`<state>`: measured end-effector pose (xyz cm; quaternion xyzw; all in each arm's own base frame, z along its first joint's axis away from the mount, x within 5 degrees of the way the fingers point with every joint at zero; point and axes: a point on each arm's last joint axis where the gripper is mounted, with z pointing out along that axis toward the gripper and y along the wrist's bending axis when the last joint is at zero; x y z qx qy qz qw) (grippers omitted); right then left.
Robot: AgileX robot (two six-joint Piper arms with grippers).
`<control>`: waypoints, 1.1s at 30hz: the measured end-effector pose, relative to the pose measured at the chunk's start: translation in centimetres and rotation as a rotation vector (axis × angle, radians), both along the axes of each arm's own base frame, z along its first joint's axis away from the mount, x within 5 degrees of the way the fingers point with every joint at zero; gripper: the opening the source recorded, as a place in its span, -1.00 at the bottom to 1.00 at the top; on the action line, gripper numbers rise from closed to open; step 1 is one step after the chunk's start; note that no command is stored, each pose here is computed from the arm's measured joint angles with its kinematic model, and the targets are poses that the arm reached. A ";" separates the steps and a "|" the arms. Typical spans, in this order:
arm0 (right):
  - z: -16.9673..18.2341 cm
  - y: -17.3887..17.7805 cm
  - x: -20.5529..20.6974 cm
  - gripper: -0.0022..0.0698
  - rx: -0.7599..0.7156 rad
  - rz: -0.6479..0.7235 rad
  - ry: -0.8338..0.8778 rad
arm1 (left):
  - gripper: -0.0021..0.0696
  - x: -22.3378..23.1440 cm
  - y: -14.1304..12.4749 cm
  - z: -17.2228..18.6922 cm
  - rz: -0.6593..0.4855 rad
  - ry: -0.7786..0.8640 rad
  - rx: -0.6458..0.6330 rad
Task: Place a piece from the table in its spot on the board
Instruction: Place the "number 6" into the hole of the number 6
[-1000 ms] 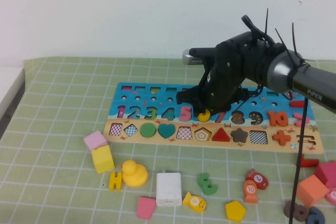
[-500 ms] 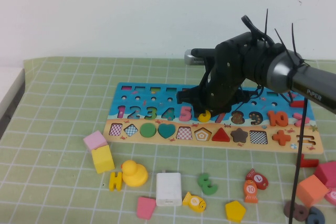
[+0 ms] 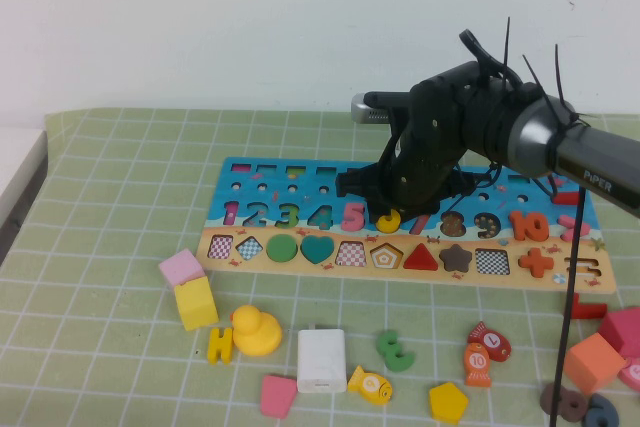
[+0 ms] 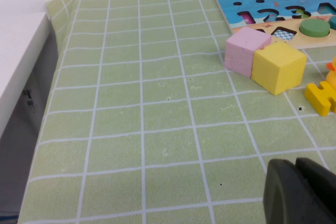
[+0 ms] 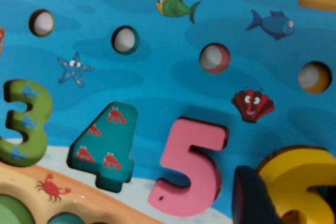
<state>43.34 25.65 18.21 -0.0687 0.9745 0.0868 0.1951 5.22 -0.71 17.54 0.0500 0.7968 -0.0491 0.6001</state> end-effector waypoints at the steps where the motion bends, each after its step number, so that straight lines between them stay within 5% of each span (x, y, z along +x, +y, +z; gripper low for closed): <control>1: 0.0 0.0 0.0 -0.17 0.000 0.000 0.000 | -0.95 0.0 0.0 0.0 0.000 0.000 0.000; 17: -0.1 0.0 0.0 -0.10 -0.002 0.000 0.003 | -0.95 0.0 0.0 0.0 -0.001 -0.001 0.004; 25: -0.1 0.0 0.1 0.33 0.000 0.000 0.000 | -0.95 0.0 0.0 0.0 -0.001 0.001 0.005; 33: 1.1 0.3 0.5 0.41 -0.006 -0.002 0.010 | -0.95 0.0 0.0 0.0 -0.001 0.001 0.003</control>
